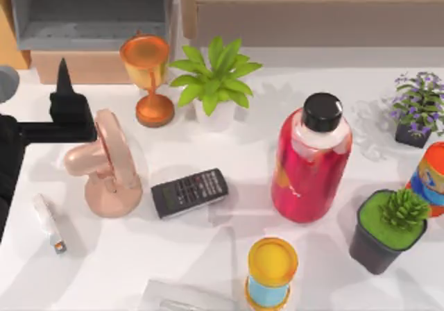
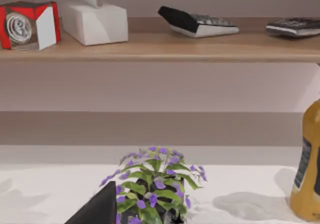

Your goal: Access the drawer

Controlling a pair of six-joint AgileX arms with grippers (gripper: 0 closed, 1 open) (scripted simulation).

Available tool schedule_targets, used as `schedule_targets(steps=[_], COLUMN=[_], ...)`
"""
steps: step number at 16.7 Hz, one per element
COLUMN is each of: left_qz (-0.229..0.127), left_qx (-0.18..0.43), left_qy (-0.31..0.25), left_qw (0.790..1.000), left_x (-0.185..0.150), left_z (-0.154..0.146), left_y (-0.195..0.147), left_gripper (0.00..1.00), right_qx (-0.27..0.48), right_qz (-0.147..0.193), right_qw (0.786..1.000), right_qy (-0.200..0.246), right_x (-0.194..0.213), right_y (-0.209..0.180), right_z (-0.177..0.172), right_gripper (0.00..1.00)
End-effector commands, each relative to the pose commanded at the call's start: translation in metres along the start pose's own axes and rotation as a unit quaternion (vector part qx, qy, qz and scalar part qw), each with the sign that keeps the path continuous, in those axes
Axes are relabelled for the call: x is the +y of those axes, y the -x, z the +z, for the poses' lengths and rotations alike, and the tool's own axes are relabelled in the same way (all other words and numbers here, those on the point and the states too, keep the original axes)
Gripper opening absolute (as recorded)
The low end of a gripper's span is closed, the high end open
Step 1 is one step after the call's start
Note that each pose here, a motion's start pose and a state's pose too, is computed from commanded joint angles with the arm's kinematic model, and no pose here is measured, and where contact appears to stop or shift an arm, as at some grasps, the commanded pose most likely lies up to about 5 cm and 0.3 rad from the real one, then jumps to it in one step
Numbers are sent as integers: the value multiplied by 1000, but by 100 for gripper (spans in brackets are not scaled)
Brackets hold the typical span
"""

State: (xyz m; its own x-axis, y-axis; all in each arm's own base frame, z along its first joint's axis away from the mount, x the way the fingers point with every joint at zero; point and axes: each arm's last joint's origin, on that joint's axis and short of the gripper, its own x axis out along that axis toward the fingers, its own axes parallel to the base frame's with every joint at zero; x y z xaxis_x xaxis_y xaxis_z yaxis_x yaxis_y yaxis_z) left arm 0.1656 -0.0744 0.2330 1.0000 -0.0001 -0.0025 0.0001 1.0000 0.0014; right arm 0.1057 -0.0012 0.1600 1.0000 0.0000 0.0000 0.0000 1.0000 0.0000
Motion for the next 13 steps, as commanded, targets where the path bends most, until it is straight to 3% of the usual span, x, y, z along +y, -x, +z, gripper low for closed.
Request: schedule_targets(steps=[8, 11, 13], left_qz=[5, 24, 40], left_qx=[-5, -17, -19], left_qy=[-14, -72, -141], left_qw=[1000, 997, 989], left_x=[1, 12, 27], left_z=[5, 17, 23], left_y=[-8, -37, -69], left_gripper=[100, 100, 100], right_qx=[0, 0, 0], right_qz=[0, 0, 0], right_qw=[1000, 1000, 1000], right_qy=[0, 0, 0], right_x=[0, 0, 0], right_y=[0, 0, 0], right_z=[0, 0, 0], right_gripper=[100, 100, 100])
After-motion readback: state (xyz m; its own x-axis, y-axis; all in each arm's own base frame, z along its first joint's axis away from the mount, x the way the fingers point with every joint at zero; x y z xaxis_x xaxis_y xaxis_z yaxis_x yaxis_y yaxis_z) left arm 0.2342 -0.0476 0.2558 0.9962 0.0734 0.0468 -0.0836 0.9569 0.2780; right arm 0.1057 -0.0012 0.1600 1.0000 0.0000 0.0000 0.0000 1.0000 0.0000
